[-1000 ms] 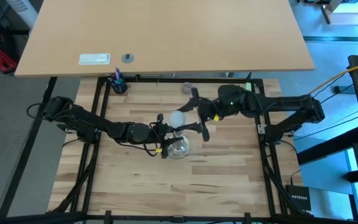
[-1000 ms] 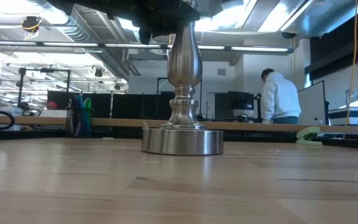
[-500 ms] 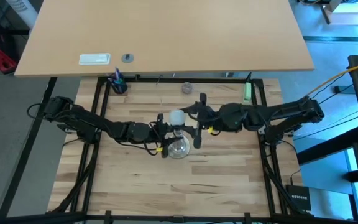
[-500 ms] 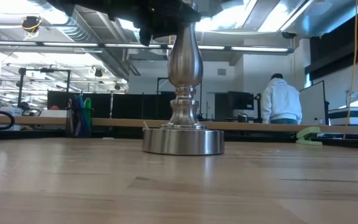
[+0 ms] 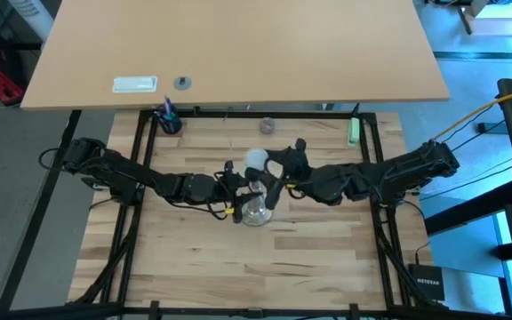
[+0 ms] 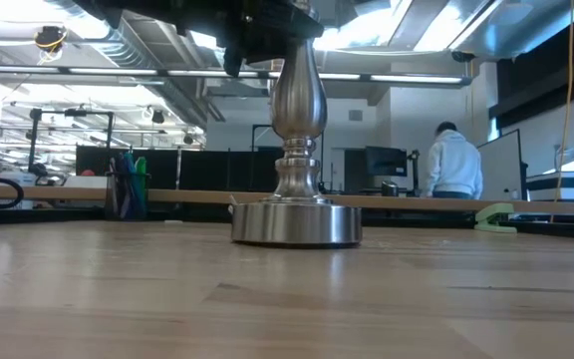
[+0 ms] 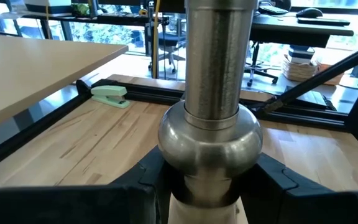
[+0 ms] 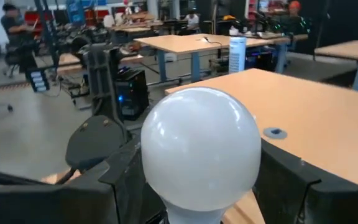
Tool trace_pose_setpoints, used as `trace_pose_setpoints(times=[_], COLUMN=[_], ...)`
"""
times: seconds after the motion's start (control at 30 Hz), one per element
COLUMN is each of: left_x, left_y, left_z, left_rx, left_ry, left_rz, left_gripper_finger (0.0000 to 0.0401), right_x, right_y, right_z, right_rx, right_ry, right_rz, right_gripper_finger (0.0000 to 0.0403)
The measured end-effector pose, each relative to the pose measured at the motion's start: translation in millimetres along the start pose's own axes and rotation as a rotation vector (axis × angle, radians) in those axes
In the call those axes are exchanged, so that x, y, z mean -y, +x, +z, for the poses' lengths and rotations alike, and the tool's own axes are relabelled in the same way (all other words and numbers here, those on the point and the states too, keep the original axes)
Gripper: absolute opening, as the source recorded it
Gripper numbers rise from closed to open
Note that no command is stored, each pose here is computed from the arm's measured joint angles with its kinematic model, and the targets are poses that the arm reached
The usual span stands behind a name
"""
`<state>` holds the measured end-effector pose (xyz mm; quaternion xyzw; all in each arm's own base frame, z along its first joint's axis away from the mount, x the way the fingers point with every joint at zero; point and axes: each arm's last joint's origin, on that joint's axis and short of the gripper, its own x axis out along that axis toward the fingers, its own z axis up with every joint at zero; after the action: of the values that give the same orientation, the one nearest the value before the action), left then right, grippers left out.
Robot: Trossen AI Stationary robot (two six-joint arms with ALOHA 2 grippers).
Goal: Screw lightbulb
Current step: Insert the lightbulb into the silver lamp
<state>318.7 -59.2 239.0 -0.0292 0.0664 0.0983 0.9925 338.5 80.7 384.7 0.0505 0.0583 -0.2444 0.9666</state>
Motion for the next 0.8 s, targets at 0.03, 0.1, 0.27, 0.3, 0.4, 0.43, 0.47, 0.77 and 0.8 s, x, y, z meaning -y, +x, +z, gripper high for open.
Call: trace_pose_setpoints(times=[0.03, 0.1, 0.27, 0.3, 0.4, 0.43, 0.47, 0.77, 0.8], left_x=[0, 0, 0, 1, 1, 1, 1, 2, 1], left_y=[0, 0, 0, 0, 0, 0, 0, -1, -1], left_z=[0, 0, 0, -1, -1, -1, -1, -1, -1], left_rx=[0.0, 0.0, -0.003, -0.003, -0.006, -0.008, -0.01, -0.017, -0.018], left_ry=[-0.002, -0.001, 0.001, 0.002, 0.007, 0.009, 0.012, 0.02, 0.02], left_rz=[0.002, 0.004, 0.009, 0.01, 0.008, 0.007, 0.0, -0.006, -0.006], left_gripper_finger=[0.0124, 0.0124, 0.0124, 0.0124, 0.0124, 0.0124, 0.0124, 0.0124, 0.0124], right_x=[0, -1, -3, -3, -4, -4, -4, -2, -2], right_y=[0, 1, 4, 4, 5, 6, 6, 2, 2], right_z=[0, -2, -3, -3, -3, -3, -6, -6, -6], right_rx=[0.0, -0.005, -0.005, -0.005, 0.0, 0.0, -0.015, -0.043, -0.045], right_ry=[0.016, 0.02, 0.01, 0.003, -0.015, -0.017, -0.033, -0.08, -0.079], right_rz=[0.0, 0.005, 0.026, 0.037, 0.057, 0.061, 0.062, 0.089, 0.107], right_gripper_finger=[0.0235, 0.0235, 0.0238, 0.0245, 0.0283, 0.0298, 0.0311, 0.0355, 0.0355])
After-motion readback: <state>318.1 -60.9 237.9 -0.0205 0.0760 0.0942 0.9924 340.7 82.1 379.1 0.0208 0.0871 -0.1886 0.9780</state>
